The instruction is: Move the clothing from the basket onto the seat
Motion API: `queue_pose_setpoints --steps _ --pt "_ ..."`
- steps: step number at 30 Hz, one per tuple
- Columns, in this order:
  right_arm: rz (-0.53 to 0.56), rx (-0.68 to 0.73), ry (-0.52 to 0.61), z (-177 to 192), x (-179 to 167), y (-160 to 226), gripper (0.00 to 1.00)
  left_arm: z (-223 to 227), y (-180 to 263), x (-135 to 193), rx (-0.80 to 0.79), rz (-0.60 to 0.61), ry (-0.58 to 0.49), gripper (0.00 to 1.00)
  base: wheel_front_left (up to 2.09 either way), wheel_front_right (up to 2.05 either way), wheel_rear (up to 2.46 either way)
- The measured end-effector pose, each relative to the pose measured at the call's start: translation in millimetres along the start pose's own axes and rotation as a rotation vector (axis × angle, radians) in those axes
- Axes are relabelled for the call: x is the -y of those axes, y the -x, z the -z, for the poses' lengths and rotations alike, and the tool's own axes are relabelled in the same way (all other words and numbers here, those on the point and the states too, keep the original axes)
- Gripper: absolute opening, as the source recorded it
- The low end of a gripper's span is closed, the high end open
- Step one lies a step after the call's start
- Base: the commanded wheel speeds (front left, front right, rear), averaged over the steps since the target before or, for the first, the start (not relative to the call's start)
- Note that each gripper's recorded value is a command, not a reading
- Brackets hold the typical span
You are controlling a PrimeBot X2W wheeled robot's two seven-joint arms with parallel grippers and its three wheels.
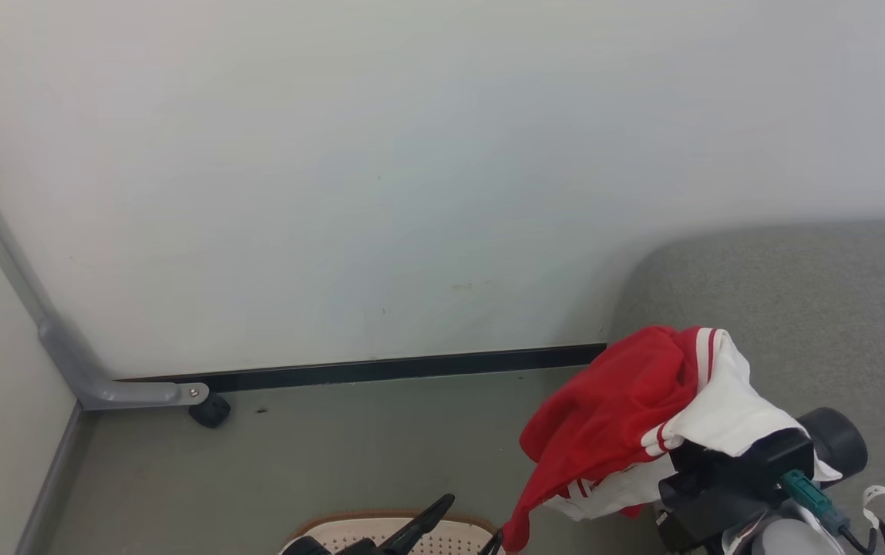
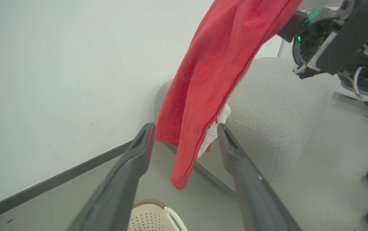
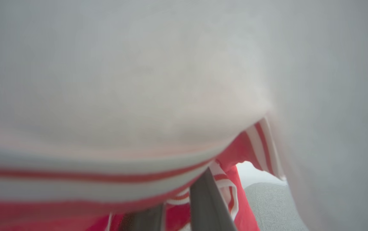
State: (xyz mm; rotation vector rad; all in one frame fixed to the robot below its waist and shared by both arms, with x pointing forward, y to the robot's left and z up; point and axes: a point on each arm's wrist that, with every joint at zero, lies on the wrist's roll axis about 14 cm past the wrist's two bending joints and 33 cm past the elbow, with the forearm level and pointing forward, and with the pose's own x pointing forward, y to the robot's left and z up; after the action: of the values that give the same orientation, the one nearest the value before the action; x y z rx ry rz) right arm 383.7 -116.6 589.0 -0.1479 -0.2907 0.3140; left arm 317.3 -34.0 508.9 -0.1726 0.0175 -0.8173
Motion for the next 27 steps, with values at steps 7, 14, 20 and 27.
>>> queue_pose_setpoints --steps 7,14,20,27 --pt "0.025 0.006 0.016 -1.7 10.5 4.3 0.0 16.7 7.3 3.4 -0.055 0.023 -0.045 1.0 0.0 0.0 0.0" --pt "0.062 0.018 0.037 -6.5 25.7 7.2 0.0 28.7 13.0 3.9 -0.1 0.044 -0.092 1.0 0.0 0.0 0.0" --pt "0.095 0.012 0.064 -6.0 37.9 15.9 0.0 39.5 18.8 1.5 -0.122 0.014 -0.047 1.0 0.0 0.0 0.0" --pt "0.143 -0.012 0.096 -1.2 58.2 29.4 0.0 40.2 12.5 9.8 -0.114 0.029 -0.012 1.0 0.0 0.0 0.0"
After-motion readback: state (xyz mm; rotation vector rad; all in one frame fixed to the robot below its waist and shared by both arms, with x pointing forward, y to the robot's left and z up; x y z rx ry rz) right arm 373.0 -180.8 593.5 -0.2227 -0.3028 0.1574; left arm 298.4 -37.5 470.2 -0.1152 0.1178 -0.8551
